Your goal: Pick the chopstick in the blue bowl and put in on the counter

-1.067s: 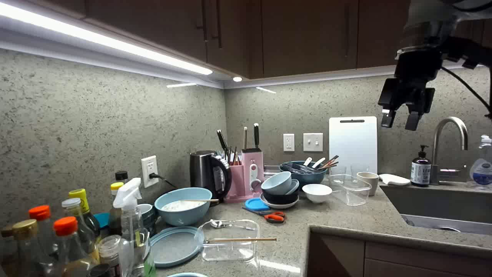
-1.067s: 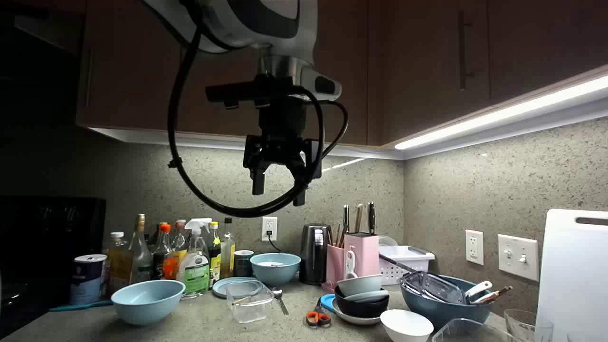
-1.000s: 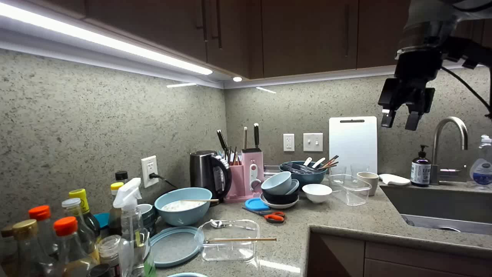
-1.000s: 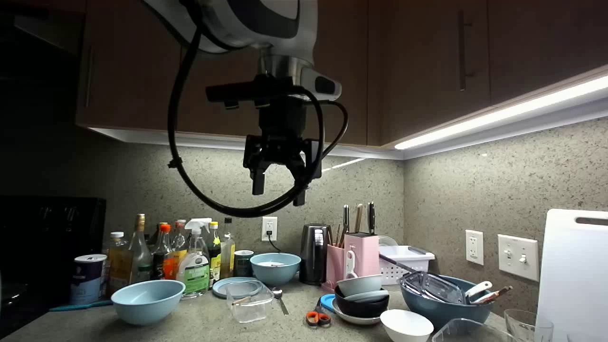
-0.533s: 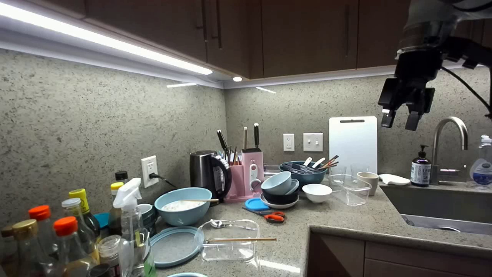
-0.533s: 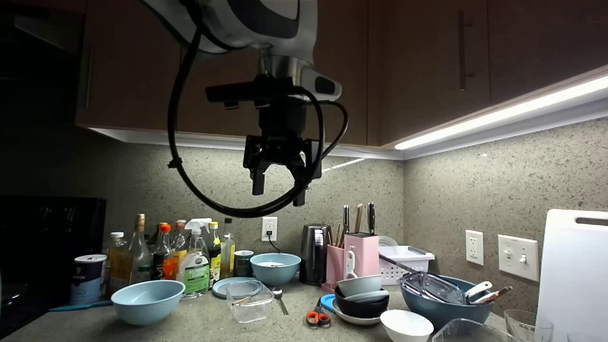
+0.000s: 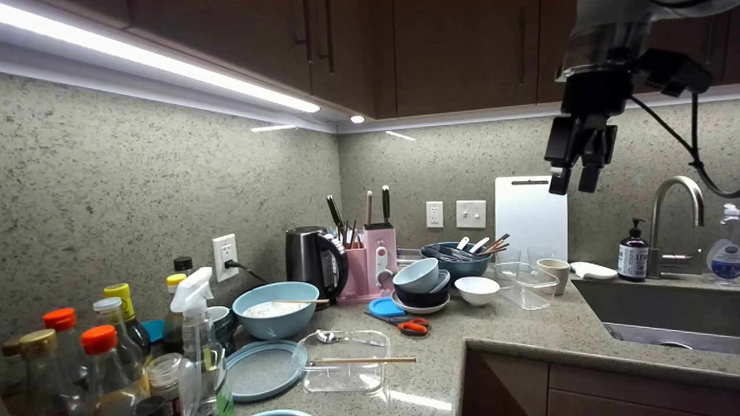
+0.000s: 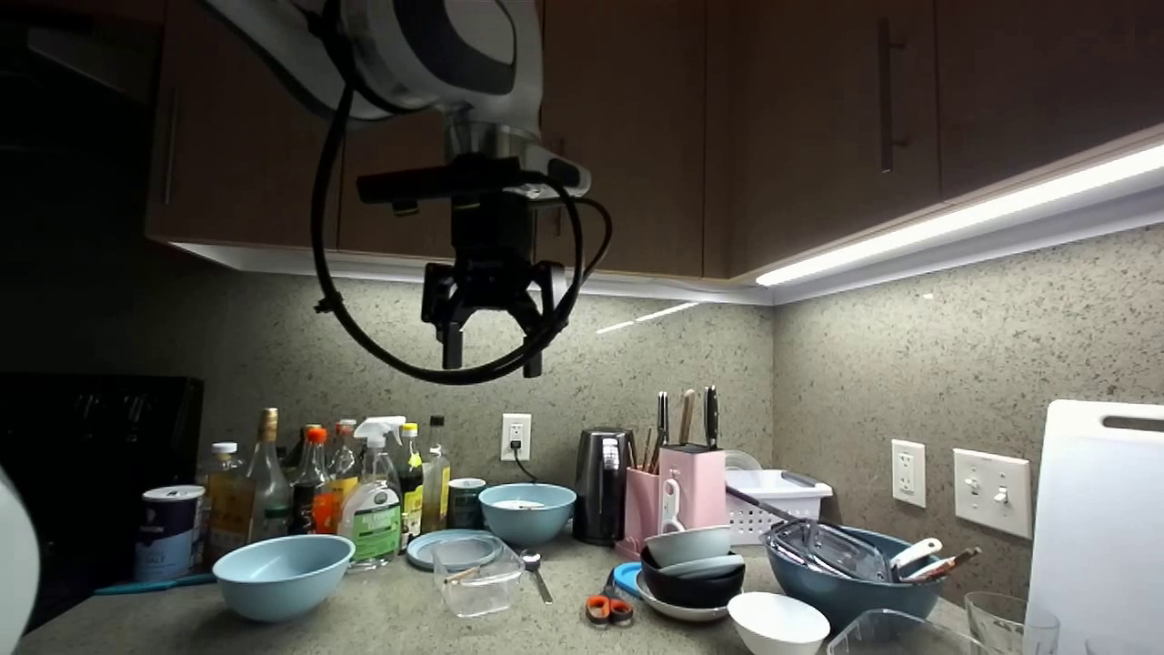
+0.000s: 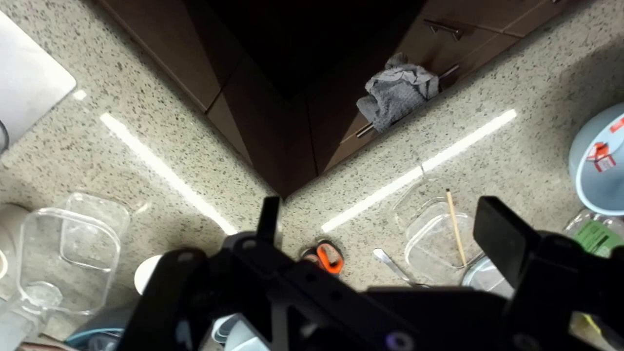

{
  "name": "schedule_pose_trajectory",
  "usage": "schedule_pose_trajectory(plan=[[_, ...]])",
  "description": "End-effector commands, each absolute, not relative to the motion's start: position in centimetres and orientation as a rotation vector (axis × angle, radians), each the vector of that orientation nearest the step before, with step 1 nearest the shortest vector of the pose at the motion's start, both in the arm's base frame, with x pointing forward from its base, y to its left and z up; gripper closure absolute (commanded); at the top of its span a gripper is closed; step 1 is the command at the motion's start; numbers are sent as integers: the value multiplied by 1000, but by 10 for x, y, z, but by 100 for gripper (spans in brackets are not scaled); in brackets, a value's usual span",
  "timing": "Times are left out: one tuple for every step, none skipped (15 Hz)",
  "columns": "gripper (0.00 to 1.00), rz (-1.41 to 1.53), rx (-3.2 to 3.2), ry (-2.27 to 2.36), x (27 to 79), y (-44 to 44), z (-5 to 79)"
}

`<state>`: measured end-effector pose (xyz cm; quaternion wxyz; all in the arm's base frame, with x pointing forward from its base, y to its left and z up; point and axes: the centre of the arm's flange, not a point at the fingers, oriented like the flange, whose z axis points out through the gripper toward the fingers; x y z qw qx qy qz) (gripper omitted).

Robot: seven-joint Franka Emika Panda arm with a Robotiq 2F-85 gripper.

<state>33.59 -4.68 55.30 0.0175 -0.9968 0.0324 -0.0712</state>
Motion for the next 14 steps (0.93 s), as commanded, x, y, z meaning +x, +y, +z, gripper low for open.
schedule_pose_trajectory(plan=[[0, -180, -3187, -178, 370, 19, 546], [0, -160, -3204, -260, 375, 43, 540], [0, -145, -3219, -344, 378, 60, 536], [0, -135, -3236, -427, 379, 76, 532], [0, -127, -3261, -504, 380, 86, 530], [0, -128, -3224, -370, 365, 74, 532], [0, -116, -3231, -395, 367, 82, 529], [0, -110, -3231, -396, 368, 83, 527], [0, -111, -3229, -387, 368, 81, 528], [0, -115, -3226, -374, 368, 77, 529], [0, -117, -3224, -368, 368, 75, 530], [0, -118, -3224, -367, 368, 75, 530], [0, -119, -3224, -367, 368, 75, 530], [0, -119, -3224, -367, 368, 75, 530]])
